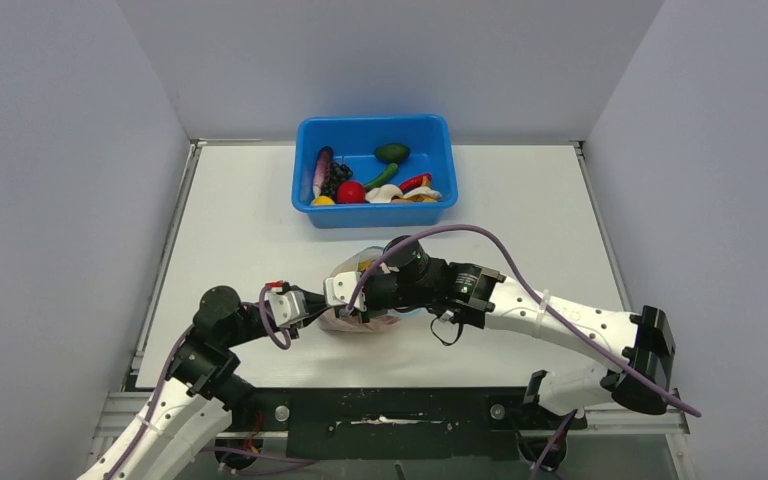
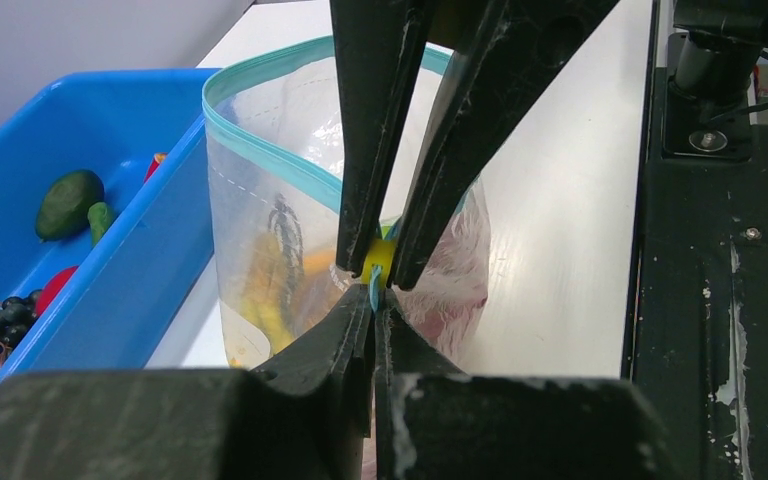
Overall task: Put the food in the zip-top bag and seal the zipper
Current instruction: Zip the zipper food storage bag at the center of the board.
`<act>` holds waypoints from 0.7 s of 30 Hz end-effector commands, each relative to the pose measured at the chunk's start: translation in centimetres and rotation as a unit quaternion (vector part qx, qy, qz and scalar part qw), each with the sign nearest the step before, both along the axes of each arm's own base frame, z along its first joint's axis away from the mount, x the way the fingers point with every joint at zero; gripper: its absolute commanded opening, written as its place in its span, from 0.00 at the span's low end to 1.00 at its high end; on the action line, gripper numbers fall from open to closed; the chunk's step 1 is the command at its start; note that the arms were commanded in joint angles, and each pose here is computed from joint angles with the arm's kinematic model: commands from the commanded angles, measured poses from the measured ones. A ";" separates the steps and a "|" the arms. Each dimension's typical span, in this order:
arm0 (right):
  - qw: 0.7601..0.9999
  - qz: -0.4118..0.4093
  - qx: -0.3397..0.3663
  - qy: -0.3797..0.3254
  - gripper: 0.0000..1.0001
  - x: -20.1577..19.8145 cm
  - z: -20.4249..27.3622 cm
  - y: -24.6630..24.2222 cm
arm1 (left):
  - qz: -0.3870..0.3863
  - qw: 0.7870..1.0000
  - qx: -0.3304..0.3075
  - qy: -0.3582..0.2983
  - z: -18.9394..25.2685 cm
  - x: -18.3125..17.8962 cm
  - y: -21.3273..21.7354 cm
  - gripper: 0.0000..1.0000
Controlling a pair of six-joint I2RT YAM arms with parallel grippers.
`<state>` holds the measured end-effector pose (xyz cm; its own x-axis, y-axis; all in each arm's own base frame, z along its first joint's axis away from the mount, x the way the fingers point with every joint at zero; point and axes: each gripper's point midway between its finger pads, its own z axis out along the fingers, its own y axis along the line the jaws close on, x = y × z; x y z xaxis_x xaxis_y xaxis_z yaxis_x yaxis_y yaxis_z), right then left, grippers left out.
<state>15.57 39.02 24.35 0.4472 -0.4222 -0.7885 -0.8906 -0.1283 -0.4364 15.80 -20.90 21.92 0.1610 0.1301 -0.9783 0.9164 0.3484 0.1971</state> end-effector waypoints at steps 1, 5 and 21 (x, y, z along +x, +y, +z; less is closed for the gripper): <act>0.997 -0.071 0.002 -0.028 0.00 3.0 1.4 -3.0 | -0.021 0.998 -0.022 -0.046 2.6 -0.6 -0.2 0.00; 0.996 -0.082 -0.004 -0.026 0.00 3.4 1.2 -4.0 | -0.020 0.998 -0.024 -0.045 2.7 -0.6 -0.2 0.00; 0.992 -0.126 -0.013 -0.024 0.00 4.4 1.3 -8.1 | 0.007 0.999 -0.033 -0.040 3.1 0.2 0.0 0.00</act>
<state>17.36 34.15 24.44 0.3915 -0.4776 -0.7865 -0.9050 -0.0450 -0.4231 15.85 -21.07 22.87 0.1953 0.1060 -0.9750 0.9114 0.3475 0.2204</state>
